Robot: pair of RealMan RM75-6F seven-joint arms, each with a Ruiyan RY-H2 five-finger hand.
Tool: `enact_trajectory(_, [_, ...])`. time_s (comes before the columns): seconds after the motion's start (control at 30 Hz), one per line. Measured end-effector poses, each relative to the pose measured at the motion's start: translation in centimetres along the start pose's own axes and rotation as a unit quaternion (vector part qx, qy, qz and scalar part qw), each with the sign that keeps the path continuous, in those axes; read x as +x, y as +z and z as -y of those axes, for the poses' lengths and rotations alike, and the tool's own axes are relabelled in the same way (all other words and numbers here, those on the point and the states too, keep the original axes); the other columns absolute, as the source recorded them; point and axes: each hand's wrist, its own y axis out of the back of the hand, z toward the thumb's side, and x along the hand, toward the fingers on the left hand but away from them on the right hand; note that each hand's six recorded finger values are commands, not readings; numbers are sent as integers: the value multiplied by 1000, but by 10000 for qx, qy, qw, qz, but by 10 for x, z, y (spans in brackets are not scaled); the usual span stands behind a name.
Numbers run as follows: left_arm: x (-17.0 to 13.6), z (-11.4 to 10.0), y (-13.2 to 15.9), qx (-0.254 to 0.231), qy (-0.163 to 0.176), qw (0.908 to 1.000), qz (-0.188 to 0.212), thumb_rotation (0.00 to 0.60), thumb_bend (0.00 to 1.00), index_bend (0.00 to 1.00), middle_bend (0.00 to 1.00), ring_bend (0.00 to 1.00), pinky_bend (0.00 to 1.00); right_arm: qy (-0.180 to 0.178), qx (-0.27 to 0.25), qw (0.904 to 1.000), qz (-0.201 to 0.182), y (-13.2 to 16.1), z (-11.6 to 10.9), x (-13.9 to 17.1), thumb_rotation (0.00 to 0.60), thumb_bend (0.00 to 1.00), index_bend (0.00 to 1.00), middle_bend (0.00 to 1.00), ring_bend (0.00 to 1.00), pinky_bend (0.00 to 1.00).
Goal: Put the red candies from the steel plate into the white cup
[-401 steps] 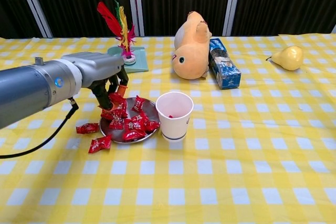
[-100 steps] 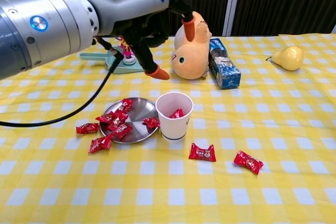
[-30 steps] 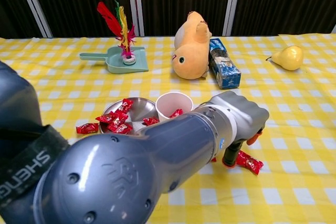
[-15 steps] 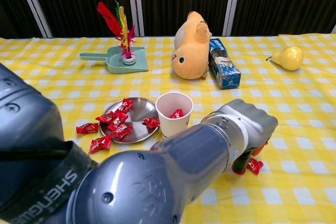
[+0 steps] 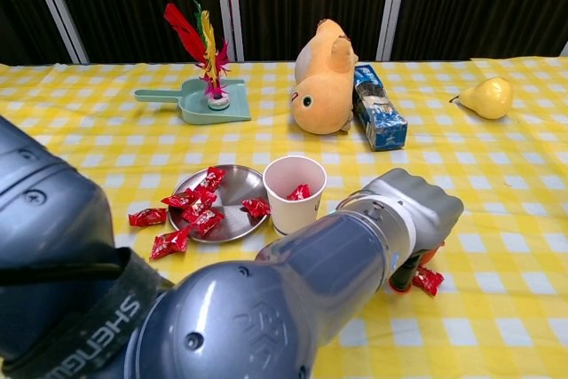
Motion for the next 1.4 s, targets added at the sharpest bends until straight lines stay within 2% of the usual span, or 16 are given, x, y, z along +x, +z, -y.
enact_trajectory(0.1, [0,2,0,20,-23,10000,-4,600,370,537,887,935,994,4,-6,10000,3,0,0,0,600,327,0,0,0,0])
enact_trajectory(0.4, [-3,7,-5,46,-49,10000,-62,600,379,579,892,936,995,2,-1,10000,-8,0,-1,0,600,327,0,0,0,0])
enact_trajectory(0.77, [-9,1,-20,6,66,9998,-163,600,380,578,890,936,996,-10,7,10000,-3,0,0,0,600,327,0,0,0,0])
enact_trajectory(0.97, [-13,-14,-28,-177,281,9993,-189,600,380,575,890,936,996,-10,11,10000,4,-1,-1,0,600,327,0,0,0,0])
enact_trajectory(1.17, [-21,-38,-38,-403,582,9973,-218,600,380,567,889,936,996,-12,6,10000,14,-1,-1,0,600,327,0,0,0,0])
enact_trajectory(1.4, [-38,-65,-69,-381,852,9950,-361,600,380,569,889,936,995,-1,30,10000,-4,0,0,0,600,327,0,0,0,0])
